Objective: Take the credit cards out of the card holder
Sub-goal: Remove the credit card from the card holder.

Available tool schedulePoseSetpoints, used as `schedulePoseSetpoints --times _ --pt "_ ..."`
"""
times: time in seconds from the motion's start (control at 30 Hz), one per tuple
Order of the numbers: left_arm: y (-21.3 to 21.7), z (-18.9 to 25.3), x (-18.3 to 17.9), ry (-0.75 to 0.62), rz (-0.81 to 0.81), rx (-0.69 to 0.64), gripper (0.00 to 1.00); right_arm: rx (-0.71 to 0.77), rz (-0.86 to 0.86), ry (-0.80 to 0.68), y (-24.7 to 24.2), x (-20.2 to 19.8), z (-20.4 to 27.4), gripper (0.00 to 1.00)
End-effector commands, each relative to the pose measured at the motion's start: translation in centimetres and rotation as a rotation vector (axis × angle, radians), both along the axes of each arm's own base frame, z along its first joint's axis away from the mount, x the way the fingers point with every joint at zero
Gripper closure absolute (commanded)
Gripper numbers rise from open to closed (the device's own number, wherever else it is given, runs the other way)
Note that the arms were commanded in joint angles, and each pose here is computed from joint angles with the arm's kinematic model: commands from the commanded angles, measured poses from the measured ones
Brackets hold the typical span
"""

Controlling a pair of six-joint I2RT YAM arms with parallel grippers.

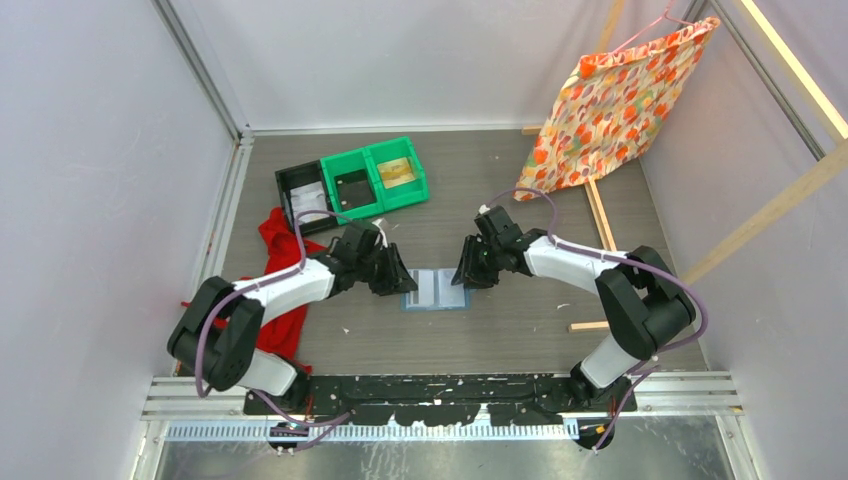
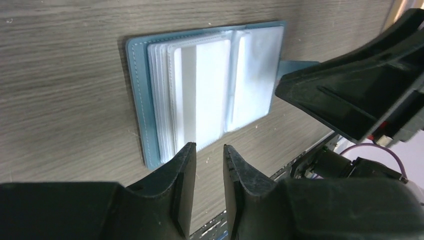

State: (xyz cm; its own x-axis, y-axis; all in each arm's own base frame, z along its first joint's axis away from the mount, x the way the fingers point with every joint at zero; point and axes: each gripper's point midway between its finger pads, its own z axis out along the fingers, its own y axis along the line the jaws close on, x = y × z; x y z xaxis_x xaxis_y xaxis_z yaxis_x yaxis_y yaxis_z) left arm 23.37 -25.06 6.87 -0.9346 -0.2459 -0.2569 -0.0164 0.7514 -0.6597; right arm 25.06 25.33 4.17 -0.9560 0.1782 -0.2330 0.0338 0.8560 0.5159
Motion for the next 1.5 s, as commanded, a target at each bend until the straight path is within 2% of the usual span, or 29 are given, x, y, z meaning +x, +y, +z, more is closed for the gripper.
schedulePoseSetpoints --times 0.0,0.27,0.4,0.97,1.07,1.33,1.47 --pt "-1.8 0.8 1.9 -0.038 -0.017 -0.058 0.72 -0.078 -0.03 -0.057 -1.4 1.6 0.2 0.61" --pt "-1.7 0.1 1.9 -0.029 -0.028 -0.031 0.68 -0.106 -0.046 -0.027 -2.2 1.4 -1.6 0.62" --pt "-0.9 -0.2 2.0 -0.04 -0.016 0.015 0.62 -0.112 -0.048 -0.014 -2.3 1.3 -2.1 0.62" --pt "-1.9 -2.1 2.0 0.004 -0.046 0.001 0.61 -0.108 -0.055 -0.004 -2.8 1.2 -2.3 0.61" --pt "-2.5 -1.8 1.8 0.009 -0.06 -0.035 0.61 -0.107 -0.055 -0.007 -2.8 1.2 -2.3 0.61" --pt "-5.6 1.3 2.0 -0.028 -0.121 -0.255 0.62 -0.103 -0.054 -0.001 -2.8 1.1 -2.5 0.61" --pt "-5.6 1.7 2.2 -0.031 -0.111 -0.25 0.62 -0.099 -0.059 0.001 -2.8 1.1 -2.5 0.61"
